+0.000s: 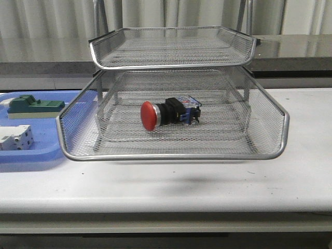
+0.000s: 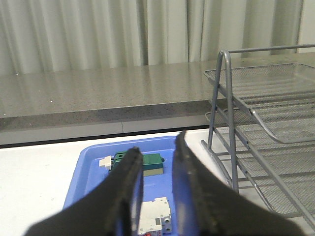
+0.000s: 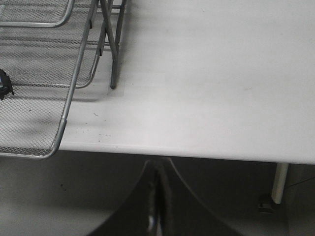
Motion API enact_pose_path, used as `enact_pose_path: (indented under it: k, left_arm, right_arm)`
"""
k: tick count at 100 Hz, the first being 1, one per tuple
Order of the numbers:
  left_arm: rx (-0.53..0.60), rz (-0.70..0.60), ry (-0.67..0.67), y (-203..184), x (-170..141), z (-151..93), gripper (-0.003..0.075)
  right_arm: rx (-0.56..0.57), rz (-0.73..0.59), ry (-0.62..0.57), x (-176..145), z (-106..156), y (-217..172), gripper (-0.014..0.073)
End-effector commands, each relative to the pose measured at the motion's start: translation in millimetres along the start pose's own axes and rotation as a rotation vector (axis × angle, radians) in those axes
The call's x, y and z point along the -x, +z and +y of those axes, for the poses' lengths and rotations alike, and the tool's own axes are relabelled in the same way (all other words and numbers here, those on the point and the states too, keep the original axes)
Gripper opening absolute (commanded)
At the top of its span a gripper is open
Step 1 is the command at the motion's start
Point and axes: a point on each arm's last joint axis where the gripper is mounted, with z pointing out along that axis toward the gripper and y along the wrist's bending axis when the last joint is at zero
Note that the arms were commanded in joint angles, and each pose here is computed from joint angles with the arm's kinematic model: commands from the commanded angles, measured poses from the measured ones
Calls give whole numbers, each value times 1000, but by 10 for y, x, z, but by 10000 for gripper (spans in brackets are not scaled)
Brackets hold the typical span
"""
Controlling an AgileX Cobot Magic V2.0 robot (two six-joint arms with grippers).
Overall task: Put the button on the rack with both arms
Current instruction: 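Open the left gripper and lift it away from the tier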
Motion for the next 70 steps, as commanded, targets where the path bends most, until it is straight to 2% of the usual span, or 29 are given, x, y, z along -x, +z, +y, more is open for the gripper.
enact_pose_path:
  k: [1, 3, 70]
  left_arm:
    - [35, -94, -15, 1, 157, 34, 0]
    - [35, -94, -15, 1, 157, 34, -22]
    - [35, -94, -15, 1, 157, 34, -20]
  right_arm:
    - [-5, -95, -6, 124, -5, -78, -71]
    - [-5, -95, -6, 124, -5, -78, -71]
    - [-2, -125, -6, 151, -2, -81, -71]
